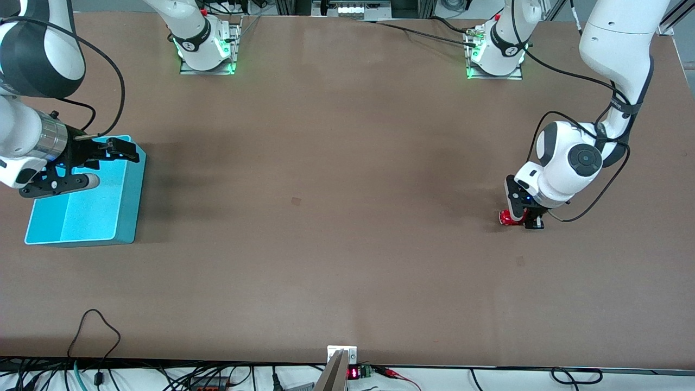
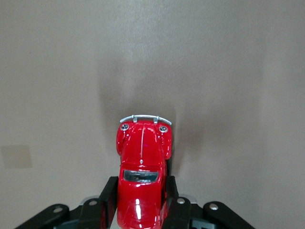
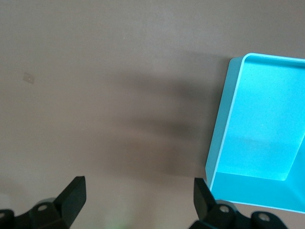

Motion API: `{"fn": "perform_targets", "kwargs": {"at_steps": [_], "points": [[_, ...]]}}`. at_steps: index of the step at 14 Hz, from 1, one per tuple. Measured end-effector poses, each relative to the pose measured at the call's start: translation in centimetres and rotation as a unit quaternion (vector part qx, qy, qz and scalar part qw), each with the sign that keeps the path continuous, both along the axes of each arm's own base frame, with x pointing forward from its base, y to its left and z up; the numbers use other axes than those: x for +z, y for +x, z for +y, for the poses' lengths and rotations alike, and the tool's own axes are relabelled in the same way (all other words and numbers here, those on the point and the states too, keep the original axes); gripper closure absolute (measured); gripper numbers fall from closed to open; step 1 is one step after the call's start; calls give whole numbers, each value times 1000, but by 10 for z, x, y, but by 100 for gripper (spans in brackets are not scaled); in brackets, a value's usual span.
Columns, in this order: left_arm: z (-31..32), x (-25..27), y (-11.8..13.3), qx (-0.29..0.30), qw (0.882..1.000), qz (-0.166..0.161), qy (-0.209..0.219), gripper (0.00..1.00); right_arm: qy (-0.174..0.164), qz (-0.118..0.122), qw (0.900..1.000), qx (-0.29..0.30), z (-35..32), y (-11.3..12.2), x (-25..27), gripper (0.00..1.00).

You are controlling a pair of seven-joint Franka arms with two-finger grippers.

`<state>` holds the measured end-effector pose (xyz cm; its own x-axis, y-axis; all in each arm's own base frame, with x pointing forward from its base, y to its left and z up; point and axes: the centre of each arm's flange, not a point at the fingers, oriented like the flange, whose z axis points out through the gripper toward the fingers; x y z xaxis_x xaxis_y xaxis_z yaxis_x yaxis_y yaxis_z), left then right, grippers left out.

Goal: Wind red beetle toy and store in blue box
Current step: 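Drag the red car backward along the table with the left gripper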

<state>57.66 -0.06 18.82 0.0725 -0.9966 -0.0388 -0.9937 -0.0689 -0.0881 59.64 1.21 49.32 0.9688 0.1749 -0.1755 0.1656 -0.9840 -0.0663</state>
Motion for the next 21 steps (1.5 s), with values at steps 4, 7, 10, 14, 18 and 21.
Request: {"fn": "perform_targets", "kwargs": {"at_steps": [4,7,10,14,18,21], "points": [[48,0,0,-9,1000,3,5,56,1,1,1000,0,0,0,-1,0],[100,0,-3,1,1000,3,8,56,2,2,1000,0,1,0,-2,0],[139,0,-4,-11,1000,2,12,56,2,3,1000,0,1,0,-3,0],[148,0,-3,-14,1000,3,13,56,2,4,1000,0,1,0,-4,0],[152,-1,3,-12,1000,-2,14,23,3,5,1000,0,1,1,-5,0],[142,22,15,-18,1000,-5,12,0,11,6,1000,-2,3,1,-6,0]]}}
